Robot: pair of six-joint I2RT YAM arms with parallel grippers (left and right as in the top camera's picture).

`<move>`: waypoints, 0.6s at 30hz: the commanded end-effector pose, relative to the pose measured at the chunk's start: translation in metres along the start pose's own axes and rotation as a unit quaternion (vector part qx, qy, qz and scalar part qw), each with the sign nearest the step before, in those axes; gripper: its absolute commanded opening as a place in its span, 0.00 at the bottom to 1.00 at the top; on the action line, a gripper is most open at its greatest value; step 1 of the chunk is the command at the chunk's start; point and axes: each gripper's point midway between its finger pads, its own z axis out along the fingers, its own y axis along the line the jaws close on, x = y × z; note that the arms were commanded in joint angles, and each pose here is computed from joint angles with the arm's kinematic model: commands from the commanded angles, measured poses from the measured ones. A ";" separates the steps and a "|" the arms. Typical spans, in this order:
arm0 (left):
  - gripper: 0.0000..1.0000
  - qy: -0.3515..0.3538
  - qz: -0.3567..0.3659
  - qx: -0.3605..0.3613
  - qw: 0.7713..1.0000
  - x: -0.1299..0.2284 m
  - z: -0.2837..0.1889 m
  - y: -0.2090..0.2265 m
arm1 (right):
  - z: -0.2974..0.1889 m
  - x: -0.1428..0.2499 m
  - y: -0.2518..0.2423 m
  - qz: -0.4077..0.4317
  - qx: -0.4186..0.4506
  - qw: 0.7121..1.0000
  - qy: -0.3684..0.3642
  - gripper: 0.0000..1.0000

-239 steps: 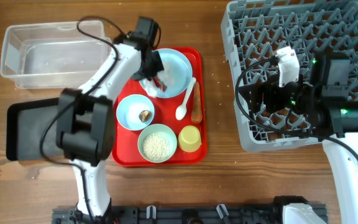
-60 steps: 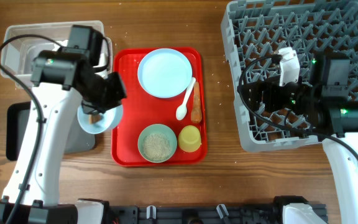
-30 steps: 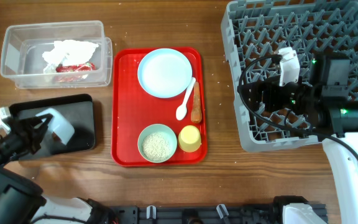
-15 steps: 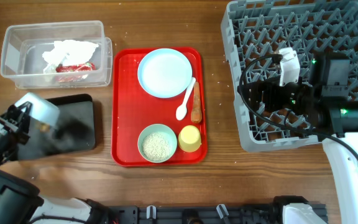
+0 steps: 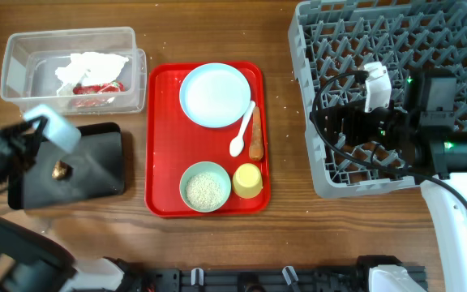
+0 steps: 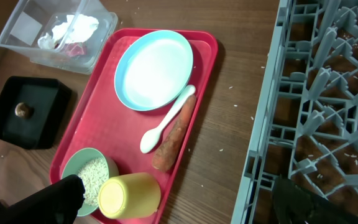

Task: Sort waste into correct bins and load items into the dishwasher rack
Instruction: 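Tip the blue bowl over the black tray to dump the shell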

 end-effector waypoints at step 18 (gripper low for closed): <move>0.04 0.194 0.358 -0.403 0.819 0.184 0.182 -0.030 | -0.003 -0.007 0.001 -0.001 0.003 1.000 -0.007 1.00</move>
